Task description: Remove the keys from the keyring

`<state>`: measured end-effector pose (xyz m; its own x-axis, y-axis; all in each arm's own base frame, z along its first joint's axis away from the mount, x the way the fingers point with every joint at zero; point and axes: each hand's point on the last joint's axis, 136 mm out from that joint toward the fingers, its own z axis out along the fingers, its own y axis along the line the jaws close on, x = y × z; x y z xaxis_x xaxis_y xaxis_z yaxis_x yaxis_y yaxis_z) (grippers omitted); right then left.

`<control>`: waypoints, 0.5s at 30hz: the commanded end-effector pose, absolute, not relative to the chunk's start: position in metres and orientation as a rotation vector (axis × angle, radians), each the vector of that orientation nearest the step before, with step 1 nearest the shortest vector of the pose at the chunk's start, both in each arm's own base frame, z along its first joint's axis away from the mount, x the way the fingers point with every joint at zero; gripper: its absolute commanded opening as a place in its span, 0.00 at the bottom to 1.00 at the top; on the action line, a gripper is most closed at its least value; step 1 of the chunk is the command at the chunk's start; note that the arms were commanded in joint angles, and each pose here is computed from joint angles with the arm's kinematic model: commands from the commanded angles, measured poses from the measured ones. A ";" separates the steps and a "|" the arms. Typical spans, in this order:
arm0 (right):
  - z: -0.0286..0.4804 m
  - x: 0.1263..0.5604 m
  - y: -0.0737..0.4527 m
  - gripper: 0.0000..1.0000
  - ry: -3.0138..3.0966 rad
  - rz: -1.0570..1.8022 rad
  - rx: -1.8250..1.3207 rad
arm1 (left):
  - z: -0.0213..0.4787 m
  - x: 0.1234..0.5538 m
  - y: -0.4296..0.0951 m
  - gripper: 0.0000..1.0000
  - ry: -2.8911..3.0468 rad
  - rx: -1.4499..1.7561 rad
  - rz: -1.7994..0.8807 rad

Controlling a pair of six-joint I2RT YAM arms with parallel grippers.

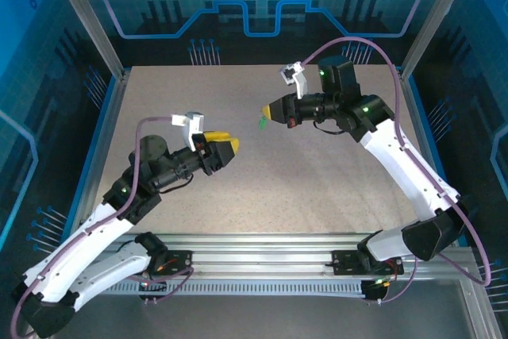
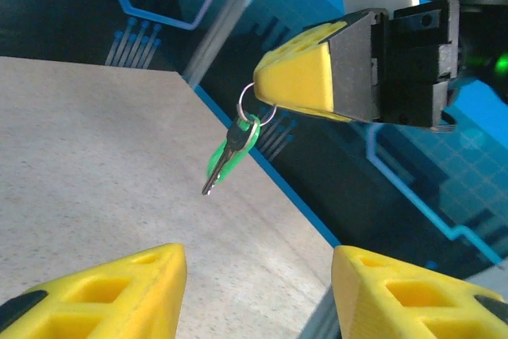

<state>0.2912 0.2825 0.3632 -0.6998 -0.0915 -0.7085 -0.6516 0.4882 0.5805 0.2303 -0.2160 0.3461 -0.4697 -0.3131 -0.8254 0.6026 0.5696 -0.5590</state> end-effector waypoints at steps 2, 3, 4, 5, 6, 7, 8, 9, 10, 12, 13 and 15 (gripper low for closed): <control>0.364 0.300 0.281 0.00 2.171 1.190 -0.425 | 0.340 0.250 -0.203 0.54 1.719 0.175 -0.872; 0.365 0.299 0.281 0.00 2.166 1.198 -0.415 | 0.341 0.251 -0.207 0.55 1.710 0.195 -0.852; 0.366 0.298 0.282 0.00 2.162 1.205 -0.413 | 0.342 0.252 -0.209 0.55 1.704 0.205 -0.829; 0.367 0.297 0.283 0.00 2.161 1.207 -0.405 | 0.342 0.255 -0.213 0.56 1.701 0.217 -0.800; 0.369 0.295 0.284 0.00 2.155 1.210 -0.406 | 0.343 0.257 -0.217 0.57 1.695 0.231 -0.781; 0.370 0.292 0.286 0.00 2.151 1.219 -0.411 | 0.344 0.258 -0.221 0.56 1.690 0.249 -0.770; 0.372 0.291 0.286 0.00 2.151 1.221 -0.410 | 0.346 0.259 -0.227 0.58 1.682 0.268 -0.765; 0.374 0.289 0.288 0.00 2.145 1.222 -0.414 | 0.348 0.260 -0.232 0.59 1.671 0.287 -0.768; 0.375 0.287 0.289 0.00 2.141 1.225 -0.421 | 0.349 0.261 -0.236 0.60 1.666 0.300 -0.766; 0.377 0.284 0.291 0.00 2.139 1.232 -0.430 | 0.349 0.265 -0.245 0.62 1.659 0.326 -0.765; 0.378 0.283 0.292 0.00 2.138 1.239 -0.435 | 0.351 0.267 -0.248 0.62 1.655 0.332 -0.761; 0.380 0.280 0.294 0.00 2.133 1.251 -0.441 | 0.353 0.273 -0.253 0.62 1.650 0.341 -0.744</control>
